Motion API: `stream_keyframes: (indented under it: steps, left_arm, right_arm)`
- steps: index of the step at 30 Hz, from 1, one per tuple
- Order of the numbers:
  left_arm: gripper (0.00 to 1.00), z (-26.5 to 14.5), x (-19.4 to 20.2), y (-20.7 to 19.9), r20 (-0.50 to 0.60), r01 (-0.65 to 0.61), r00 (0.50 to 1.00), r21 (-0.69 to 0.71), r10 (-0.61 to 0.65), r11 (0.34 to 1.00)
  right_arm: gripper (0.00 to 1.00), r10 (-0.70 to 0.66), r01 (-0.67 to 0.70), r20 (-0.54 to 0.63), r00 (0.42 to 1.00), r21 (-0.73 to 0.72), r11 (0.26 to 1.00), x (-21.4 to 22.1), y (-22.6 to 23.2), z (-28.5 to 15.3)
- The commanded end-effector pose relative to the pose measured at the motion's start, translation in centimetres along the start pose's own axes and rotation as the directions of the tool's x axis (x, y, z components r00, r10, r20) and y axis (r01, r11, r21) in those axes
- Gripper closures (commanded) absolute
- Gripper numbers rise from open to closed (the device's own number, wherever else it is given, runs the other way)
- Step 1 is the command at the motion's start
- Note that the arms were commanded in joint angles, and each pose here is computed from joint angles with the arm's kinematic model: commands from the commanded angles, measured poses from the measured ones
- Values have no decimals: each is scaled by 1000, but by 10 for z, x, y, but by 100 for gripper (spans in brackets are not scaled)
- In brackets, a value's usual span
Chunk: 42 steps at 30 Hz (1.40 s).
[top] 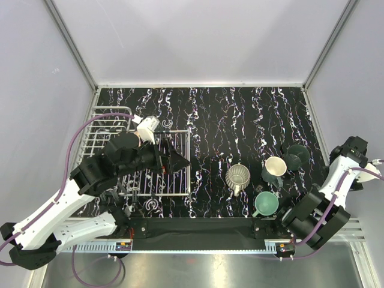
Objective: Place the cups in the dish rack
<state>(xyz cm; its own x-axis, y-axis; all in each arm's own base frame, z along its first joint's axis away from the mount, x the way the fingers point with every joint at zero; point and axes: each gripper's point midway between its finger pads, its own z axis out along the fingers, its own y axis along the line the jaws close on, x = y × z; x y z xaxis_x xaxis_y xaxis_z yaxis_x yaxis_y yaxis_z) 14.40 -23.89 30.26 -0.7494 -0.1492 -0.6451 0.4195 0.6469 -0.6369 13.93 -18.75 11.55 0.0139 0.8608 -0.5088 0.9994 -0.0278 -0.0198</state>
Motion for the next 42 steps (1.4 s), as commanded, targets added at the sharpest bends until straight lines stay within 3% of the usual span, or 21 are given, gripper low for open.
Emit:
stream_keyframes:
  steps: [1,15,24,35,42]
  left_arm:
    - [1,-8,-12,-18,35,-26,999,70,24,997]
    - [1,-15,-13,-18,43,-35,999,60,32,998]
    - [1,-16,-12,-14,47,-37,998,49,35,998]
    - [1,-18,-11,-14,45,-39,998,53,37,998]
    - [1,-20,-12,-14,48,-42,998,51,39,998]
  right_arm:
    - [37,47,-48,33,998,19,999,-4,-2,9]
    - [41,79,-80,19,997,58,995,9,-4,30]
    - [55,82,-85,44,996,65,994,6,-6,33]
    - [62,74,-77,47,996,72,994,6,-8,33]
    - [76,75,-78,48,996,74,994,5,-8,32]
